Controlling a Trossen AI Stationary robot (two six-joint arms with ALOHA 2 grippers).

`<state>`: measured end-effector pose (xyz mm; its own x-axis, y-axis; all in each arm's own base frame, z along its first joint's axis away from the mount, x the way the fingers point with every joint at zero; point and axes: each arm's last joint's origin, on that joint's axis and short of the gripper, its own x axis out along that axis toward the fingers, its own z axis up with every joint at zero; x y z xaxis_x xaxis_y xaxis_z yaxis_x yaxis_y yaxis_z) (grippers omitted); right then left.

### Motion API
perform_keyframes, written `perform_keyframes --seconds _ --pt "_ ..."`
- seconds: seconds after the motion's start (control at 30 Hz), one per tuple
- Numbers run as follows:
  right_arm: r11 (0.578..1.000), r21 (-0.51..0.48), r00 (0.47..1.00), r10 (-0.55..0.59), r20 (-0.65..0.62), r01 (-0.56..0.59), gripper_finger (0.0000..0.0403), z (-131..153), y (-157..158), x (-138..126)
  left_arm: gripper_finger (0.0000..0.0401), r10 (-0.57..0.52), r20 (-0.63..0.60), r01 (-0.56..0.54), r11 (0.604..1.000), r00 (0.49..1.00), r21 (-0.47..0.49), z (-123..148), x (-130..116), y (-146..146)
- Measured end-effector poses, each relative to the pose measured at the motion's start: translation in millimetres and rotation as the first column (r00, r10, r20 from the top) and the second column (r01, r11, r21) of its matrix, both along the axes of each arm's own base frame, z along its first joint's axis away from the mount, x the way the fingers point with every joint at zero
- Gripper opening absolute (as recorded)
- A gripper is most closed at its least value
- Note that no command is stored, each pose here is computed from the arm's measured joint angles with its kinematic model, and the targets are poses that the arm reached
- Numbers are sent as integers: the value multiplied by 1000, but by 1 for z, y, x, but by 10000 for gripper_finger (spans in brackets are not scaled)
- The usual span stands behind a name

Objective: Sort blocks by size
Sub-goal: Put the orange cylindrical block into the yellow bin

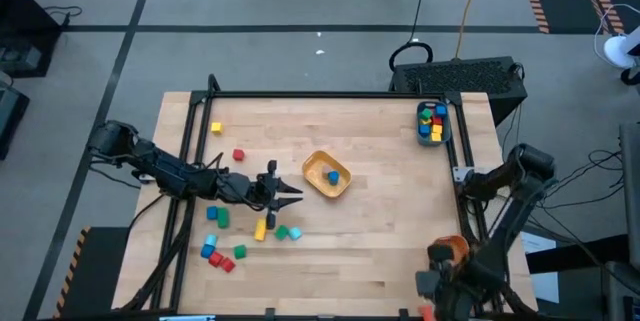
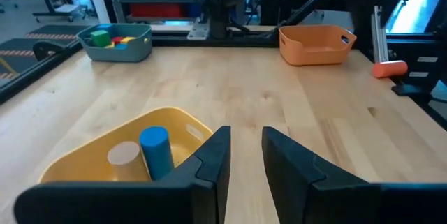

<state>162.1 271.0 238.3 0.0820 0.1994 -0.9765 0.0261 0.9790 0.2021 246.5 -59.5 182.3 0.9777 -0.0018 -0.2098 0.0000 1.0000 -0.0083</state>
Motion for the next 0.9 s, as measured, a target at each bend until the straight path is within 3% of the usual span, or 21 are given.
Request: perform_keyframes --seconds 0.17,0.3,0.37,0.43,0.53,0.63,0.7,0.8,0.9 --pt "994 59 993 -85 -78 90 191 6 36 3 87 -3 -3 3 1000 1000 -5 0 0 -1" --pt "937 281 975 -174 -137 207 159 -10 75 13 87 -24 -7 24 999 1000 -23 -1 -2 -7" --pt "894 401 979 -170 -114 202 136 -22 96 21 87 -43 -7 43 999 999 -29 -1 -3 -12" --pt "872 447 979 -171 -106 201 112 -38 109 27 87 -66 -7 66 997 998 -29 -1 -5 -18" --pt "899 395 980 -152 -125 190 80 -71 117 31 87 -92 -5 92 995 996 -28 -1 -8 -25" --pt "954 216 950 -146 -275 209 57 -104 108 25 87 -119 -5 119 992 993 -29 0 -10 -32" --pt "962 139 931 -183 -316 236 50 -109 101 23 87 -135 -4 135 990 991 -33 0 -12 -37" --pt "944 185 960 -258 -107 274 50 -83 99 29 87 -153 -5 153 987 988 -55 0 -14 -42" --pt "918 201 936 -353 18 342 54 -56 91 30 87 -153 -7 152 987 988 -49 -1 -17 -47"
